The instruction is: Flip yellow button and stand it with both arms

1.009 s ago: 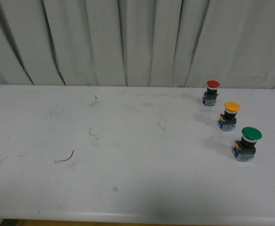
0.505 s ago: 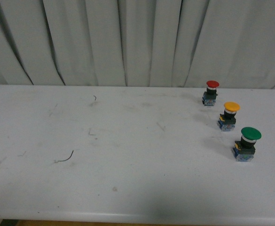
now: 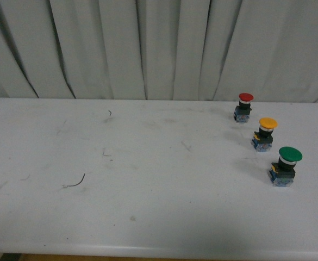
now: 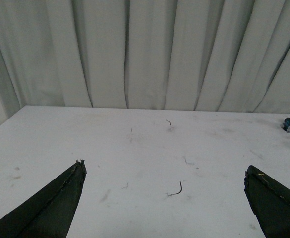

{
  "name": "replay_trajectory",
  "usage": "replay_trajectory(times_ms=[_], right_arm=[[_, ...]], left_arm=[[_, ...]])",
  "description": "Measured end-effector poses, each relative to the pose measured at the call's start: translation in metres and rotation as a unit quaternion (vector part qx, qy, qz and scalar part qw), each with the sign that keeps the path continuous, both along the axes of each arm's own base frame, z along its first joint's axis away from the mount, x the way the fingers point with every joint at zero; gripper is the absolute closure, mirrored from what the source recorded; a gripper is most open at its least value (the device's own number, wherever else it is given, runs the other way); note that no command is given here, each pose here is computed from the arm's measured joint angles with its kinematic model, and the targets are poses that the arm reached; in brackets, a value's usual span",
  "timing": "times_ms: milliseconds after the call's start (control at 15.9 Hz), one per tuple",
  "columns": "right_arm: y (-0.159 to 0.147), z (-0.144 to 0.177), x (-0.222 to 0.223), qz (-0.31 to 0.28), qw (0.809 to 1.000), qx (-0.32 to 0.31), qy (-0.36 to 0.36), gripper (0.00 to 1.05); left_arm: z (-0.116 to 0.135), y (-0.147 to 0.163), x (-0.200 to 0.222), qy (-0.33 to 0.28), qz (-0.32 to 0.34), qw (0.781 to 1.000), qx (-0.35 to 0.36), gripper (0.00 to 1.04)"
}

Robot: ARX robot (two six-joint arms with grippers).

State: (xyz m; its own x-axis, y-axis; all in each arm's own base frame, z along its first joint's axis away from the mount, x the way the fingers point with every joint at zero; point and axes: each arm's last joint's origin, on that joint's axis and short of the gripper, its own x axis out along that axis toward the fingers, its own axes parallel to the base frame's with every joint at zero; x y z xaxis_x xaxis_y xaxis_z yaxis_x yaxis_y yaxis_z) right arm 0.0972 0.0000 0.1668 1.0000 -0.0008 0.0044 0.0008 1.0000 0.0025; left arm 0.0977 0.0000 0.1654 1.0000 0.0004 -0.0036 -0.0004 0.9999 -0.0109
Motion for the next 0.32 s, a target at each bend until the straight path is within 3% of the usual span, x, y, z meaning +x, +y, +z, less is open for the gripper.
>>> replay_trajectory(times_ms=[315], right_arm=[[0.0,0.0,0.0,0.0,1.0,0.0,0.0,0.06]], left_arm=[[0.0,0.0,0.0,0.0,0.0,1.0,0.0,0.07]])
